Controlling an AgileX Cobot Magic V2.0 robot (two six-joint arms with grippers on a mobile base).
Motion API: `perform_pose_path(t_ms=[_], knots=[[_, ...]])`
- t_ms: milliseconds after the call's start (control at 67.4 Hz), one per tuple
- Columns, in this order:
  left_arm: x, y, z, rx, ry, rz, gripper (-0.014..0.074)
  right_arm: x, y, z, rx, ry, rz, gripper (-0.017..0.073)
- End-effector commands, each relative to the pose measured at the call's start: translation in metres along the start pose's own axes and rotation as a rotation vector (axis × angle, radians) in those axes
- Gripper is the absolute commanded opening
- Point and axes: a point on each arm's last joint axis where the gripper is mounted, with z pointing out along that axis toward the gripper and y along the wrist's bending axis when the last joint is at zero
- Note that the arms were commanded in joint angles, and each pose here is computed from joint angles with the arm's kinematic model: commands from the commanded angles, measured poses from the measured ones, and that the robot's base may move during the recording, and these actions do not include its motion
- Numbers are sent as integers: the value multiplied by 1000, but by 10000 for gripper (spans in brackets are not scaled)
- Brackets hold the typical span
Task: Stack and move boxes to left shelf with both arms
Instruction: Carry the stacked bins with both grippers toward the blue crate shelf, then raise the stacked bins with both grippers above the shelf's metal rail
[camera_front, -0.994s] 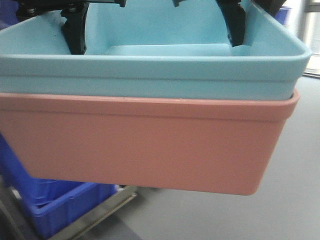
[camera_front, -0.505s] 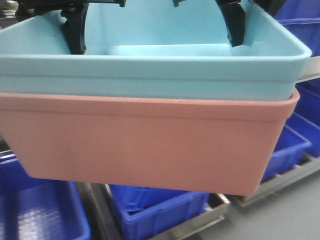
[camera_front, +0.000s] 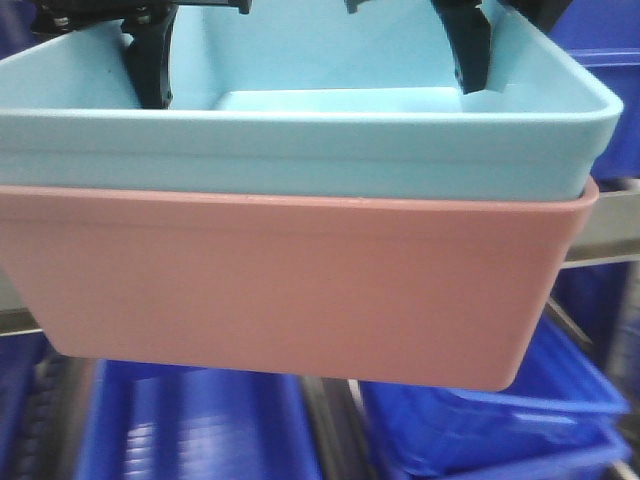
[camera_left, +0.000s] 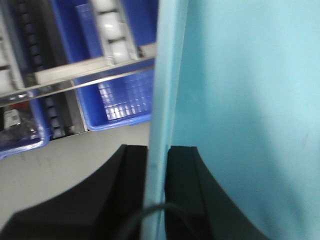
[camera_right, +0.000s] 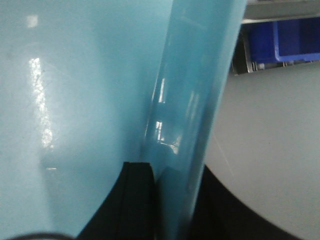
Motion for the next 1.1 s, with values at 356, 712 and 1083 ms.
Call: perform_pose_path(t_ms=[356, 712, 1083], knots=[[-15, -22, -34, 233, -170, -54, -12, -13, 11, -30, -205, -138, 14, 56], [-15, -22, -34, 233, -170, -54, -12, -13, 11, -30, -205, -138, 14, 56], [-15, -22, -34, 233, -170, -54, -12, -13, 11, -30, -205, -138, 14, 56]])
